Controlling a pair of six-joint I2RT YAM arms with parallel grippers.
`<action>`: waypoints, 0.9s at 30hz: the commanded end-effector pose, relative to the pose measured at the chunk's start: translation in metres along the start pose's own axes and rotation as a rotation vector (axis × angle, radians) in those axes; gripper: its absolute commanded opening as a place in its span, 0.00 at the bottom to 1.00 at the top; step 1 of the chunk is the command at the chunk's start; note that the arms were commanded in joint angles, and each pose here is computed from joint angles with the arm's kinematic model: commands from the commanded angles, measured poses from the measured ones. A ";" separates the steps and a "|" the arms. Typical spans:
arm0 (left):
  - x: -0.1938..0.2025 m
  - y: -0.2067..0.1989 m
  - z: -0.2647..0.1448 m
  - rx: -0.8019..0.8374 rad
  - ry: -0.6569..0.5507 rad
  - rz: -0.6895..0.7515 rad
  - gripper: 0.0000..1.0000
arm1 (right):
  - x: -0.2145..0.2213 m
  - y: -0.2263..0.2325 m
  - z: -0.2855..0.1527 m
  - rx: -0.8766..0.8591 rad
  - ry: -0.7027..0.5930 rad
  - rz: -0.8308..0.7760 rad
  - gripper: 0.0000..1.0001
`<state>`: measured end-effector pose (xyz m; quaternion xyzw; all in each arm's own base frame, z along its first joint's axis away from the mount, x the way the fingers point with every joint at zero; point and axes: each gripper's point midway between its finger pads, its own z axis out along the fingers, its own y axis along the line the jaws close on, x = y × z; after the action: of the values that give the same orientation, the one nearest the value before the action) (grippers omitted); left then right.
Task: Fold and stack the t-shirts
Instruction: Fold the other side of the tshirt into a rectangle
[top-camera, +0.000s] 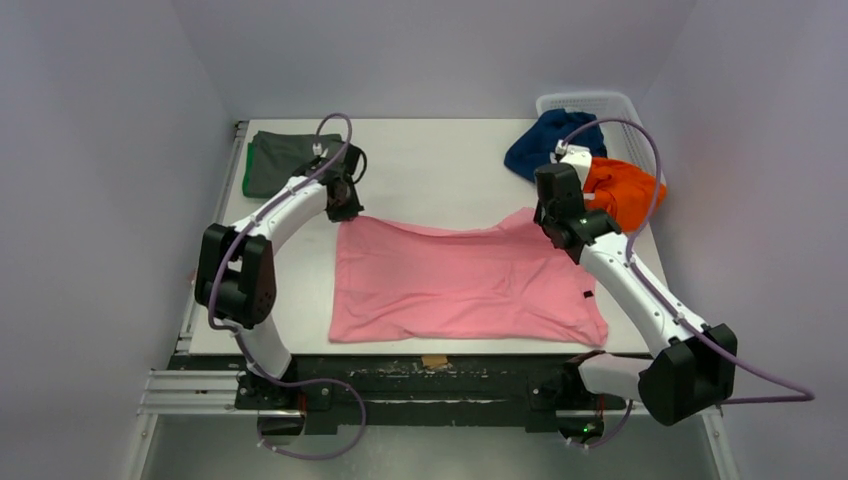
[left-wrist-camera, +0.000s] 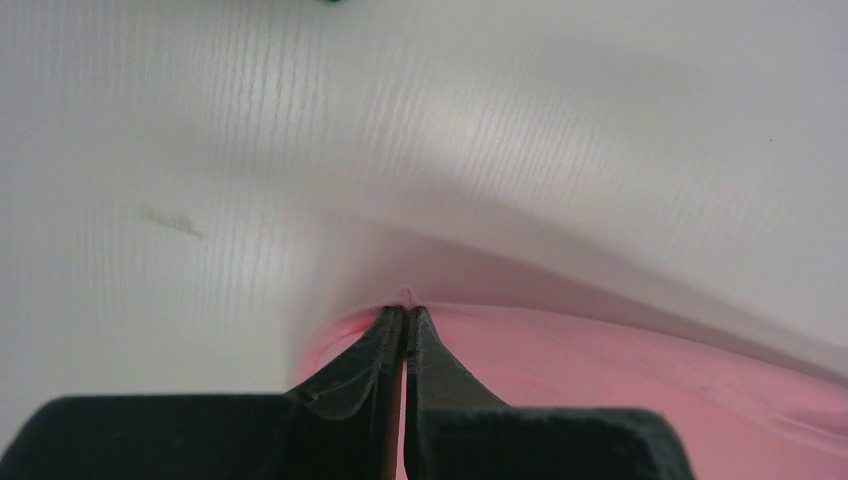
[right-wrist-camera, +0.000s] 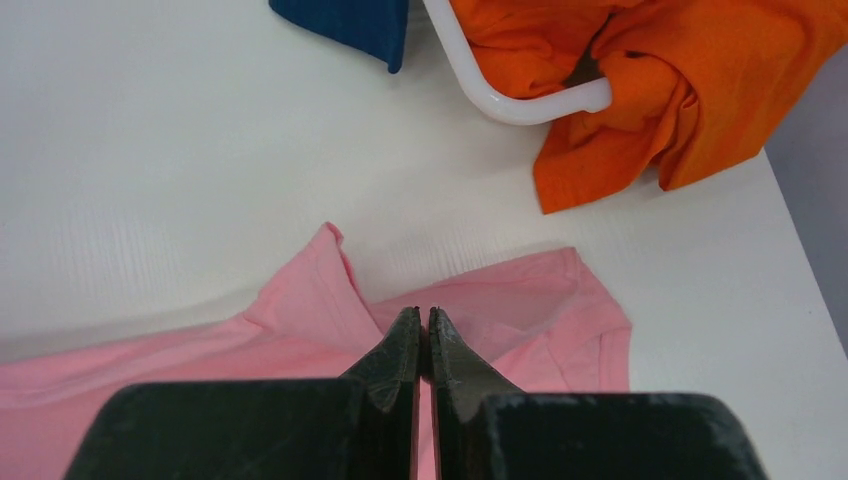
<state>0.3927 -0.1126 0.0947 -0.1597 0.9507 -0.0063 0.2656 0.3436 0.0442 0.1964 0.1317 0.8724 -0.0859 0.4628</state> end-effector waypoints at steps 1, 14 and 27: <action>0.000 0.008 -0.012 0.005 -0.041 0.000 0.00 | 0.000 -0.010 -0.011 -0.008 -0.026 0.000 0.00; 0.091 0.038 -0.013 0.040 0.035 -0.031 0.03 | 0.141 -0.024 -0.051 -0.123 0.340 0.128 0.05; 0.063 0.033 -0.079 0.140 -0.075 -0.073 0.99 | 0.112 0.007 -0.068 -0.344 0.225 0.223 0.78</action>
<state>0.2668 -0.0807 0.0872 -0.1958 0.9466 0.0051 0.2563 0.1992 0.0663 0.1158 0.1689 0.9249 0.0817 0.3306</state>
